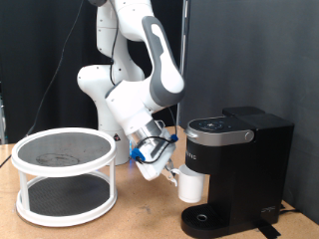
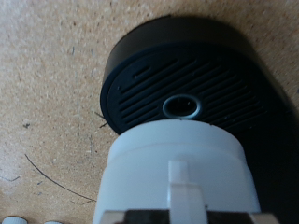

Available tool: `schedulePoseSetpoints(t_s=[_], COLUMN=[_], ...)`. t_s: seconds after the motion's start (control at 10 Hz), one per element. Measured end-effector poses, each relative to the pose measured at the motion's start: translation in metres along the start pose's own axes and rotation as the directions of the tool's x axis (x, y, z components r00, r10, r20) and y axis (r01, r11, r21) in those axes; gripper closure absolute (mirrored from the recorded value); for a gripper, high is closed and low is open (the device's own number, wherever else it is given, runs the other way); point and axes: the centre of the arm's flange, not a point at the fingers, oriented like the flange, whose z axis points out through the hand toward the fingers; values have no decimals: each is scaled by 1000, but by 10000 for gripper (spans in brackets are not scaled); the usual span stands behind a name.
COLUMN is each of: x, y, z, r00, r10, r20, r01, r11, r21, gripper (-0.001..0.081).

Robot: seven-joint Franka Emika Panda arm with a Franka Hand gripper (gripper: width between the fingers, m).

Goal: Make a cup of coffee with the keurig machine

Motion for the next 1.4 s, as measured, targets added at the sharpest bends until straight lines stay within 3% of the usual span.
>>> schedulePoseSetpoints(t_s=[0.7, 1.4], x=[-6, 0], y=[-2, 1], z=[38, 51], r00=[1000, 1000], r10=[8, -11], r20=[-22, -18], r01=[-8, 11], r11=[999, 1000], r21=[42, 6], gripper=[804, 804])
